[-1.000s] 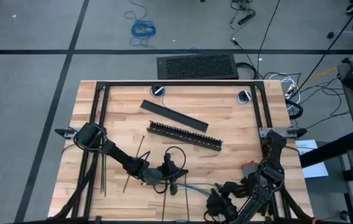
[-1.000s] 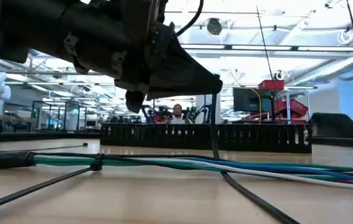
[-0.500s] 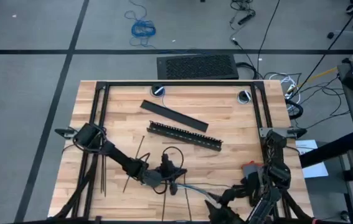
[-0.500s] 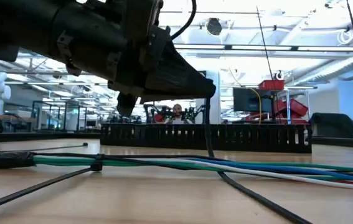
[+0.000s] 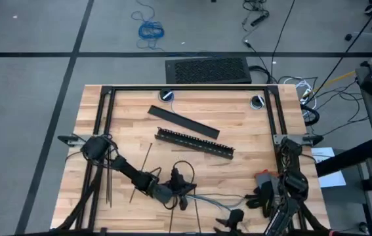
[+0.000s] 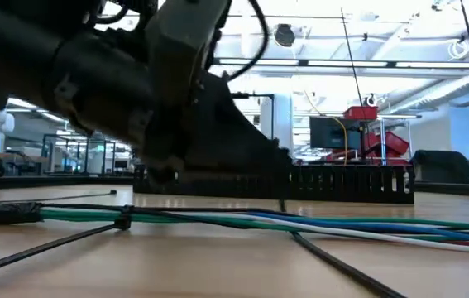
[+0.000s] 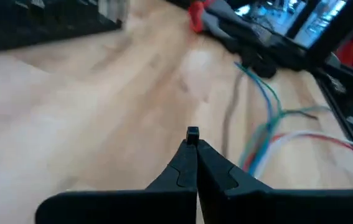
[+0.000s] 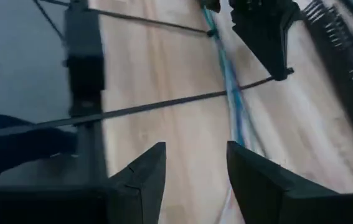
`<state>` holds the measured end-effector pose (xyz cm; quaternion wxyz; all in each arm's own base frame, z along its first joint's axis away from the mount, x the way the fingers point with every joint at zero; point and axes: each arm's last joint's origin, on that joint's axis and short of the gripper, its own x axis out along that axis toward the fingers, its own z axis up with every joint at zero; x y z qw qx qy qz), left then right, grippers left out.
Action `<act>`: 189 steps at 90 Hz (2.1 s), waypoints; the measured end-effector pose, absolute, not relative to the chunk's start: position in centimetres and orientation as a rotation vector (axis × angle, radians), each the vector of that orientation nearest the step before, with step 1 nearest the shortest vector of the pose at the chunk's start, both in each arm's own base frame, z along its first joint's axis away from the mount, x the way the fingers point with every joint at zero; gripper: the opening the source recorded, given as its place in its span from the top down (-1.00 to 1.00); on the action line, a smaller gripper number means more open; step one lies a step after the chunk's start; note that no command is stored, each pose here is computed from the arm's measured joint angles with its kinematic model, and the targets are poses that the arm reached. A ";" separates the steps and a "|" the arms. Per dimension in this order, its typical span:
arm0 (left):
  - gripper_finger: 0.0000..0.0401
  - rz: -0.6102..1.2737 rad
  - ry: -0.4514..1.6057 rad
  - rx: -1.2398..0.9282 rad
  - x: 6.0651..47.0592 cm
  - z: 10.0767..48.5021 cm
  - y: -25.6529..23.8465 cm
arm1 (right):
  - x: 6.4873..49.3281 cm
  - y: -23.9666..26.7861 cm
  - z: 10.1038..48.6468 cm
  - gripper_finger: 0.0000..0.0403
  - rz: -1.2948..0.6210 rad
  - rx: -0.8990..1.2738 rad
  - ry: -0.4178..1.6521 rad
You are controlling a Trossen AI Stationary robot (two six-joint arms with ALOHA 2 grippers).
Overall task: Ziptie cables
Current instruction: Wrap the cable wires with the black zip tie
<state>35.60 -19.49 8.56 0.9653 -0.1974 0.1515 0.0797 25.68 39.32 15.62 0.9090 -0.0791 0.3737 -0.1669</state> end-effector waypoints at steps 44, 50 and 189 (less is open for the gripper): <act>1.00 0.135 0.299 -0.419 37.6 7.9 -20.7 | 27.5 42.3 12.0 0.27 0.158 0.067 0.890; 1.00 0.134 0.299 -0.430 37.6 7.9 -20.9 | 27.9 42.2 11.0 0.30 0.212 0.126 0.858; 1.00 0.136 0.307 -0.407 37.5 7.7 -20.8 | 29.1 41.0 9.6 0.17 0.104 -0.439 0.561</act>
